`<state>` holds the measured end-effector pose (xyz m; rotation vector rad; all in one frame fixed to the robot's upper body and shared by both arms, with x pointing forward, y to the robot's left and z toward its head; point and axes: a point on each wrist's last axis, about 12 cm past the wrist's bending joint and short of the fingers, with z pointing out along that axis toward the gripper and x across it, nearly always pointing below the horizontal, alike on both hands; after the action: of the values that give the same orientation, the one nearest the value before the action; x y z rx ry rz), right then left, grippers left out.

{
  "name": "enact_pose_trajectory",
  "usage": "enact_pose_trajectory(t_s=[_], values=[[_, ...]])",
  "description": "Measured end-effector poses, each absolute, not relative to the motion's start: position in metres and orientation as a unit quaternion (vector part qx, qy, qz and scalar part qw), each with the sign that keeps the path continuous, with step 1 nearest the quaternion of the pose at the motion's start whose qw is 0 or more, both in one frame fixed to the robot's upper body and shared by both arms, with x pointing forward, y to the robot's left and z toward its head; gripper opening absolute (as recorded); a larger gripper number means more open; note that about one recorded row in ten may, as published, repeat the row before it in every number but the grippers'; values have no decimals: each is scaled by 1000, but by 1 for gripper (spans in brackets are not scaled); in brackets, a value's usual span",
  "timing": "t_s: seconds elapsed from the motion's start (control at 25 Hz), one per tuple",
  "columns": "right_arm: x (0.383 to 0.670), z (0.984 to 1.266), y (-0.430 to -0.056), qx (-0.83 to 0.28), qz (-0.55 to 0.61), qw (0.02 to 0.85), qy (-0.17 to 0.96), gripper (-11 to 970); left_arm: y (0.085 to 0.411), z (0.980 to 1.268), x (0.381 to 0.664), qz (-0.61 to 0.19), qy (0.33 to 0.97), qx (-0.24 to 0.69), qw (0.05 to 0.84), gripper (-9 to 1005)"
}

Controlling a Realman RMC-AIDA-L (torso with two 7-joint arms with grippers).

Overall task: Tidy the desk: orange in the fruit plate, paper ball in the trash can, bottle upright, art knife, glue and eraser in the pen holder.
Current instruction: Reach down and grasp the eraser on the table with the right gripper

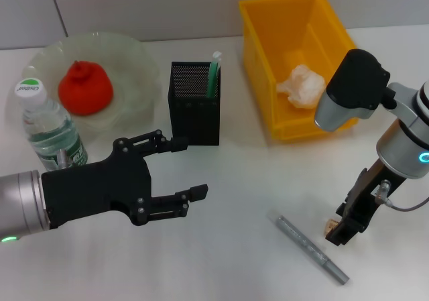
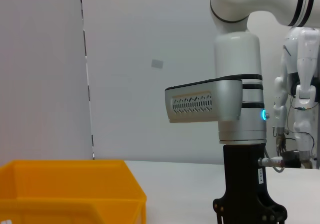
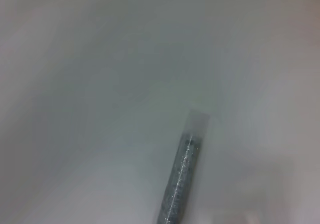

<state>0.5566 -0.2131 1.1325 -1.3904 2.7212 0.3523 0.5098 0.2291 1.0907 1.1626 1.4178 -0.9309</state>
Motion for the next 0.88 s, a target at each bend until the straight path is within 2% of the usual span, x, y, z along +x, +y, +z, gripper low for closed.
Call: enact_pose_trajectory(t_s=[0.88], values=[[560,1129,-209,-453,99,20,886,563,230,1090,510,-385,590,485,519,784]])
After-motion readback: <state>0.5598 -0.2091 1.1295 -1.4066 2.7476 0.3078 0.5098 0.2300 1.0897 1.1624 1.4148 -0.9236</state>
